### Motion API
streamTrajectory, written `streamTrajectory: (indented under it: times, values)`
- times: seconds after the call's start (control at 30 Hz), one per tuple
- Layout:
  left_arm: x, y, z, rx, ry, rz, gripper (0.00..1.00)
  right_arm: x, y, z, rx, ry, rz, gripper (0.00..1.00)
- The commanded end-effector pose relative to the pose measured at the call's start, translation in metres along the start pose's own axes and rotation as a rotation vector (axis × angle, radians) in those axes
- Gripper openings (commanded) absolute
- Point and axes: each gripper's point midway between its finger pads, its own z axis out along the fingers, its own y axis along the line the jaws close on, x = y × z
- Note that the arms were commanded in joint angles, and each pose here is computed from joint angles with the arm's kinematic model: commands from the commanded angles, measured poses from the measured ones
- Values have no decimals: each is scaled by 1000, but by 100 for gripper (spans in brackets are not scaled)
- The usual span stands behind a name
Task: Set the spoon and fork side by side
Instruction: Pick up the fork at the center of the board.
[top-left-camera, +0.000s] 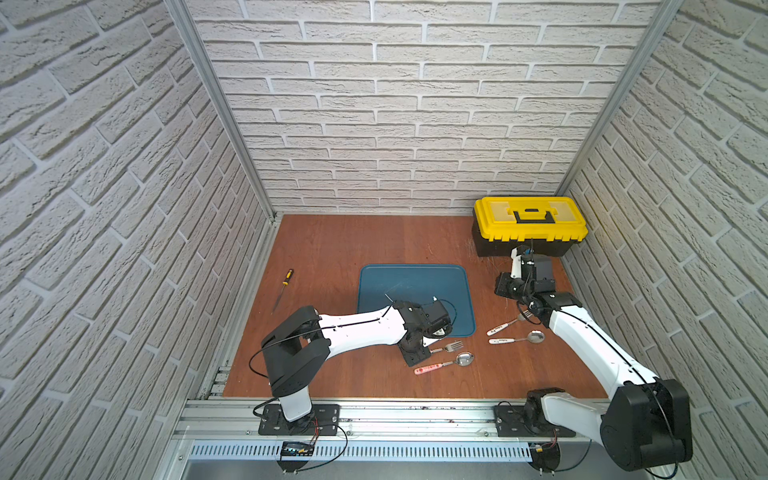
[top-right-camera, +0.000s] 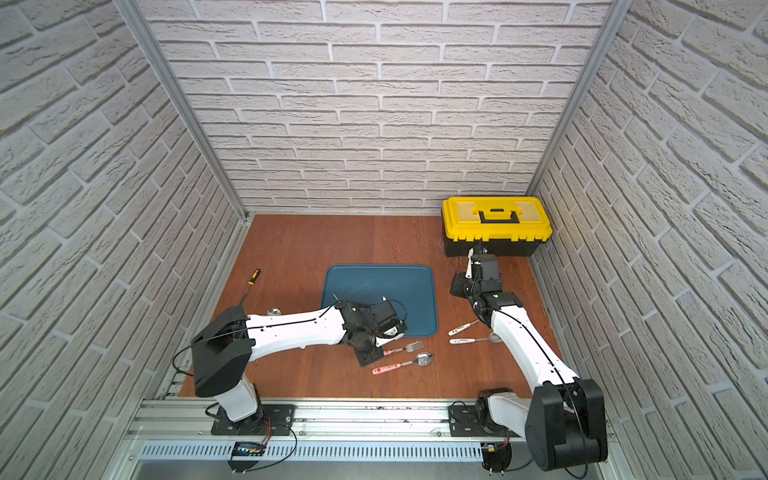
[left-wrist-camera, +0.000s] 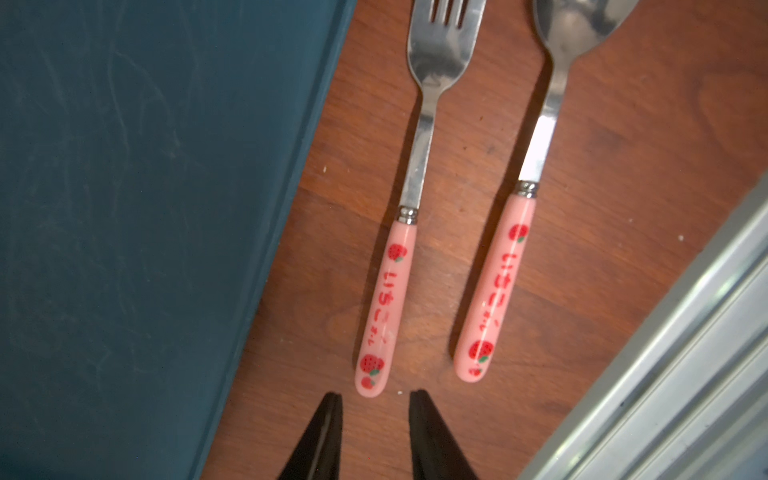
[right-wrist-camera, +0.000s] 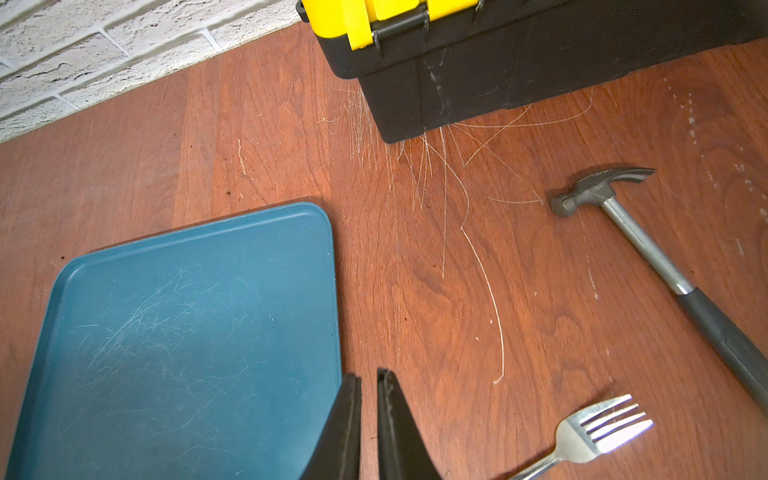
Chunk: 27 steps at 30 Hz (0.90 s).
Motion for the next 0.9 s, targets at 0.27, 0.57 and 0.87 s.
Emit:
streamTrajectory:
  times: [0.27, 0.57, 0.87]
  values:
    - [5, -11, 13, 66, 41, 69, 28, 1, -2, -3, 11, -17, -14, 14]
    - [7, -5, 22, 54, 64, 89, 24, 1, -1, -5, 6, -21, -11, 13]
    - [12, 1, 30, 23, 85, 94, 24, 2, 2, -2, -9, -10, -9, 12]
